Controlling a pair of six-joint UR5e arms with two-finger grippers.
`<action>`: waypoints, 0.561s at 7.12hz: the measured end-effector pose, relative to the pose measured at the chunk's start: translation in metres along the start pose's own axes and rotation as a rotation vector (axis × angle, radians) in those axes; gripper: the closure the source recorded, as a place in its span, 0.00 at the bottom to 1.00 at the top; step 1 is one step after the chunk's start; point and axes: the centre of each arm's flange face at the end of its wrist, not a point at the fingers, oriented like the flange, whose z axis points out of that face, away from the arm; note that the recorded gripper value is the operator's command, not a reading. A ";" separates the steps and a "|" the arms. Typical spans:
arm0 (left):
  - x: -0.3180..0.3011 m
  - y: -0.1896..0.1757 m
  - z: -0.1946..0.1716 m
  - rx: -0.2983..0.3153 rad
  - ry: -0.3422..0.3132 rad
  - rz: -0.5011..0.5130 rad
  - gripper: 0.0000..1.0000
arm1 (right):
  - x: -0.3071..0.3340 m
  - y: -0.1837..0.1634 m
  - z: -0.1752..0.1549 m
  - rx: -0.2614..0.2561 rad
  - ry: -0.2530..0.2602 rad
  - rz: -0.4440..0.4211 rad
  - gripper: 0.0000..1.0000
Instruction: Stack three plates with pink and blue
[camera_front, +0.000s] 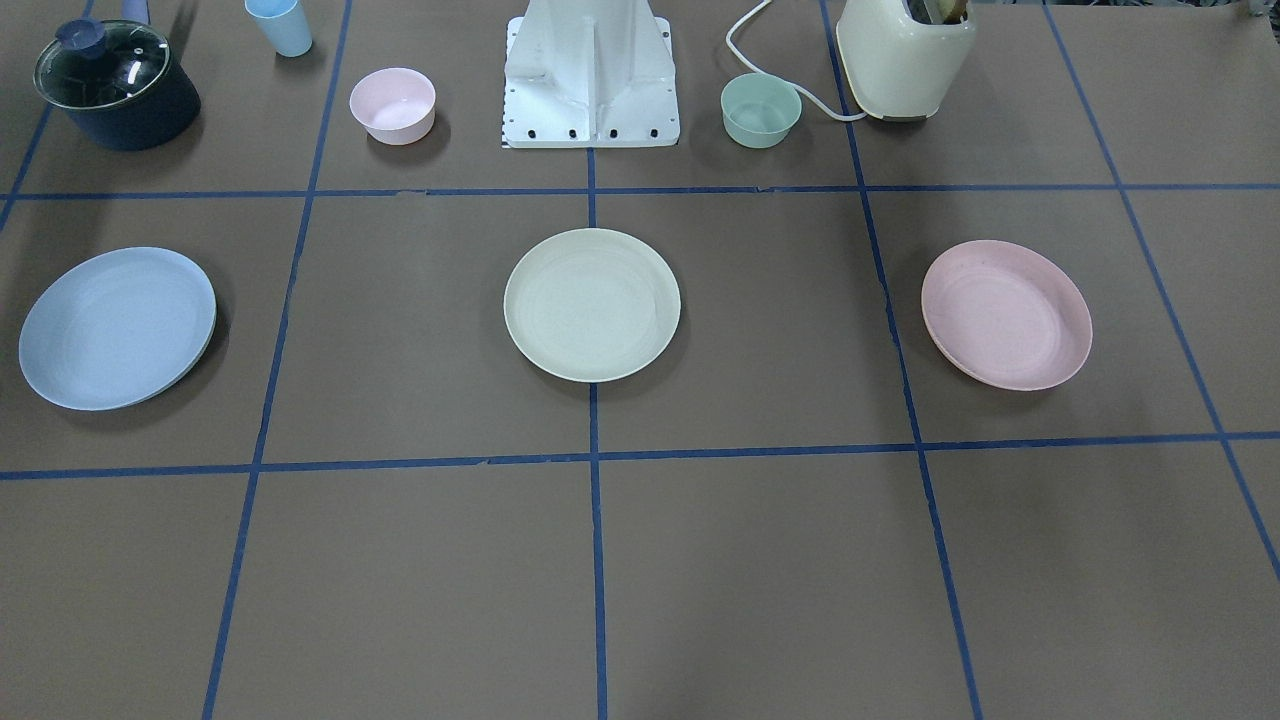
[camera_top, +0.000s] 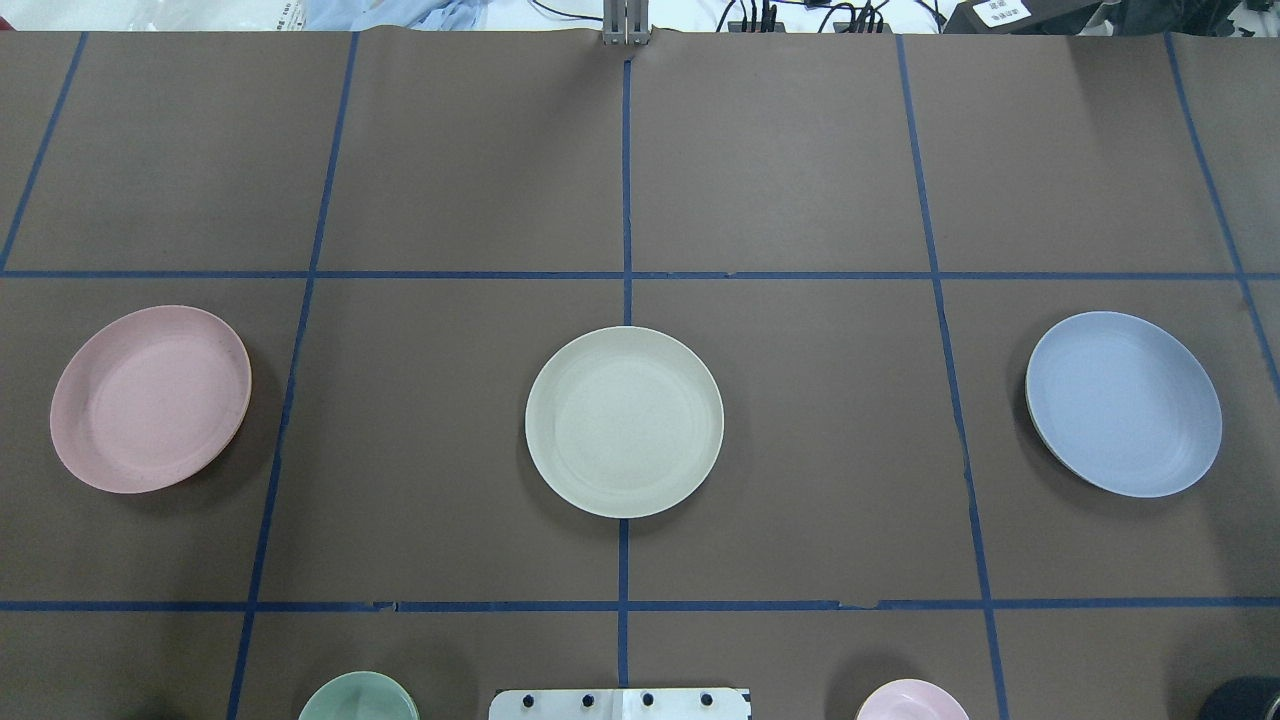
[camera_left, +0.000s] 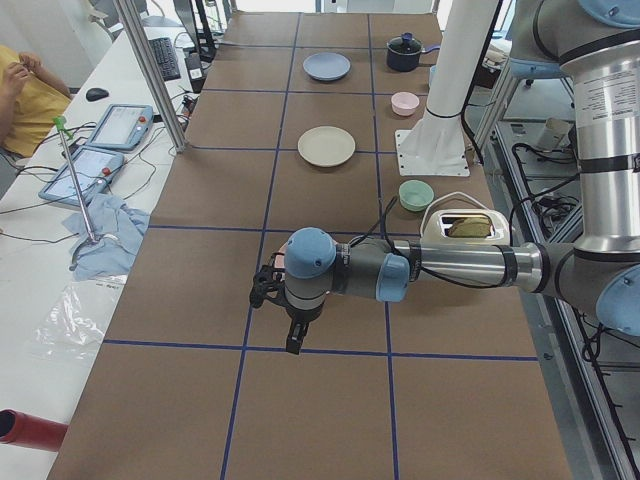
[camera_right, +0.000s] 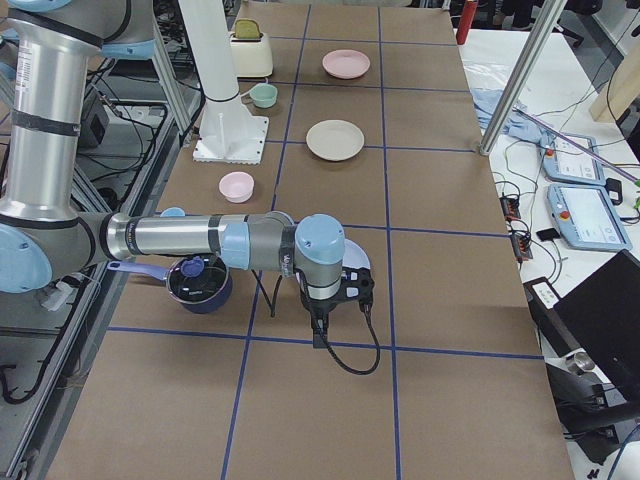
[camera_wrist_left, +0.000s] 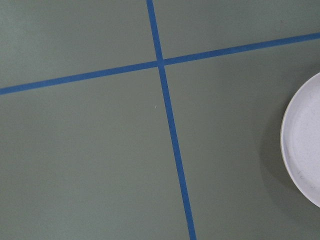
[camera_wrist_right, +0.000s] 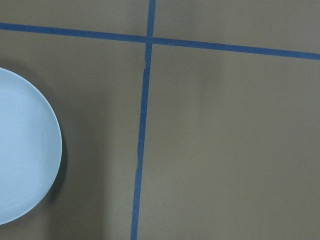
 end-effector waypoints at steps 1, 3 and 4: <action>0.001 -0.004 -0.004 0.024 -0.033 0.024 0.00 | -0.004 -0.003 -0.002 0.016 0.000 -0.018 0.00; 0.012 -0.034 -0.022 0.115 -0.073 0.101 0.00 | -0.025 -0.017 -0.013 0.133 -0.037 -0.133 0.00; 0.023 -0.058 -0.036 0.175 -0.084 0.154 0.00 | -0.037 -0.023 -0.021 0.220 -0.064 -0.216 0.00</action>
